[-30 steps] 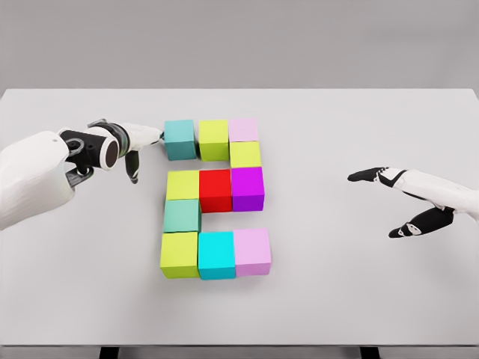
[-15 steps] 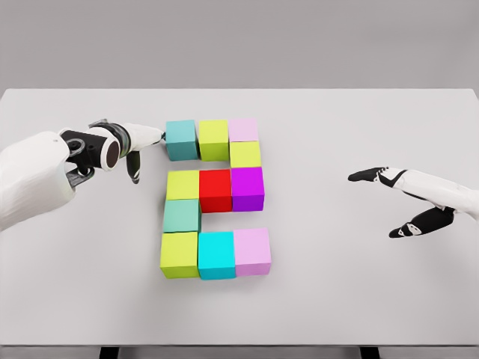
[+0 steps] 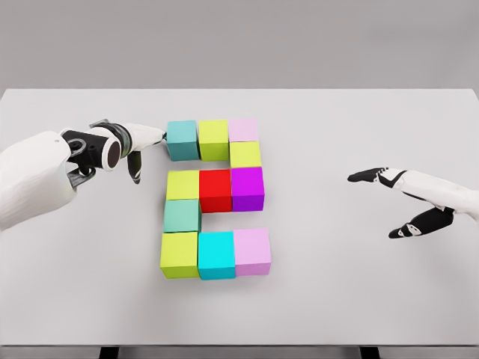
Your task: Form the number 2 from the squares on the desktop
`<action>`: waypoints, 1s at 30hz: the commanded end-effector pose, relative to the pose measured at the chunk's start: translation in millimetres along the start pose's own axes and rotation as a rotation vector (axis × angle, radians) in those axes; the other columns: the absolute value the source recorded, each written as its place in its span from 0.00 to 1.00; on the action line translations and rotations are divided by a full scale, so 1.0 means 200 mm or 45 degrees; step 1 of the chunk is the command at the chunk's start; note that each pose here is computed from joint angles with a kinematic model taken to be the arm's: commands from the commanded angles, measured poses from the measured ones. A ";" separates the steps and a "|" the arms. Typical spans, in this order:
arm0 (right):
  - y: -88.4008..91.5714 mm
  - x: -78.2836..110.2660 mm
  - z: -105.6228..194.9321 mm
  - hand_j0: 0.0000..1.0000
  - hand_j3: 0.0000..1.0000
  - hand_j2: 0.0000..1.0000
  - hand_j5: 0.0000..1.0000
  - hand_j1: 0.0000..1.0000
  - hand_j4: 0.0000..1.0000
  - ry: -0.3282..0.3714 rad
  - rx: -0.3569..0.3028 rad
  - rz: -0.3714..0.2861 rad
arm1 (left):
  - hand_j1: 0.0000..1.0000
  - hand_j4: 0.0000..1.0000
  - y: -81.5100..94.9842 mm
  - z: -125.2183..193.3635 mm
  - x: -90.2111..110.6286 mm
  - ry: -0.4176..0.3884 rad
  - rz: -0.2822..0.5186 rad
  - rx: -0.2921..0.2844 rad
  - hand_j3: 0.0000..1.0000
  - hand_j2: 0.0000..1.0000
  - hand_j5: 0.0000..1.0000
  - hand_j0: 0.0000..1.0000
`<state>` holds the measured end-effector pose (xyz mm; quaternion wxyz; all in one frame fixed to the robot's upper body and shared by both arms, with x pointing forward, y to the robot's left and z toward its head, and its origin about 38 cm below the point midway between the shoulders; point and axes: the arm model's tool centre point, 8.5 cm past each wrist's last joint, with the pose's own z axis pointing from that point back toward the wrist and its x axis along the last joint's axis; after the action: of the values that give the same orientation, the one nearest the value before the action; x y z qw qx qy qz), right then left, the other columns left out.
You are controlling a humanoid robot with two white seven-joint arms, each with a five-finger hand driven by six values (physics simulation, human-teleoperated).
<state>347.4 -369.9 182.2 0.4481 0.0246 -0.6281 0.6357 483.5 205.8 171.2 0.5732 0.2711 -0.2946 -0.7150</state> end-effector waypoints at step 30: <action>-0.01 0.00 0.00 1.00 1.00 1.00 1.00 1.00 1.00 -0.003 -0.007 -0.006 | 1.00 1.00 0.01 0.00 0.02 -0.006 -0.014 0.013 1.00 1.00 1.00 1.00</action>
<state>347.4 -369.7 182.6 0.4475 0.0245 -0.6285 0.6357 483.5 201.3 171.7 0.5691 0.2717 -0.2975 -0.7168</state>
